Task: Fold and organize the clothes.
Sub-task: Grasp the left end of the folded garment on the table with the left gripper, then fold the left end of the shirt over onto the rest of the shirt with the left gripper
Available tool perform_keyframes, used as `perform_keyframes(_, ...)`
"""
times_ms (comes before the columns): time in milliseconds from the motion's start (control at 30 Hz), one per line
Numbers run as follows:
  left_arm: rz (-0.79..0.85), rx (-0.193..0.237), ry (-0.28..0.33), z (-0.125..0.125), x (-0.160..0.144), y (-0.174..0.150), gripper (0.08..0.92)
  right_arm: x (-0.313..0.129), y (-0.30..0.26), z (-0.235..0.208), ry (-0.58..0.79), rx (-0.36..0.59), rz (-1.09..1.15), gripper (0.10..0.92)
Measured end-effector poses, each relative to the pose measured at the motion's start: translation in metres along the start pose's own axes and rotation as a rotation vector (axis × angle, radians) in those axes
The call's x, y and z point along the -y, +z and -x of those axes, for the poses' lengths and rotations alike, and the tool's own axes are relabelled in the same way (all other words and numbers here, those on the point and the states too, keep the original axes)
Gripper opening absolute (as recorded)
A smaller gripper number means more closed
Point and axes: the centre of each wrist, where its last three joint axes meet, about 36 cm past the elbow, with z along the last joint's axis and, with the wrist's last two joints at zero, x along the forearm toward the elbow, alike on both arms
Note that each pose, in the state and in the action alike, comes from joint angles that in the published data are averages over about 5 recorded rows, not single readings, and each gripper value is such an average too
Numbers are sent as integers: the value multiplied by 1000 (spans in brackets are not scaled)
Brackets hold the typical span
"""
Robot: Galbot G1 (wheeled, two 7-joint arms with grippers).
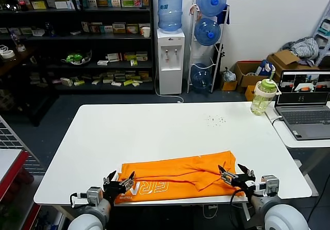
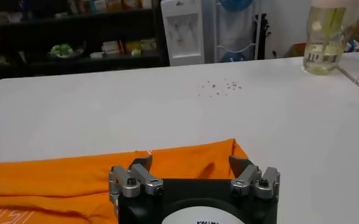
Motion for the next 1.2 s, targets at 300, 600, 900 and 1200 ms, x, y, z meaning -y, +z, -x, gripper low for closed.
perform_keyframes(300,-1,-36,-21,7,-4,14,807,-1,-1,1,-2,4,4,823)
perform_keyframes(600,-2,-43,-22,8,-5,19,574,-1,0,1,-1,6,10,823)
perform_keyframes(900,-13,-48,-8,5,2,21,314,-2,-2,2,-5,18,15,823)
perform_keyframes(1200,-9,-37,-8,-1,1,16,114,-4,-5,3,-8,40,22,823)
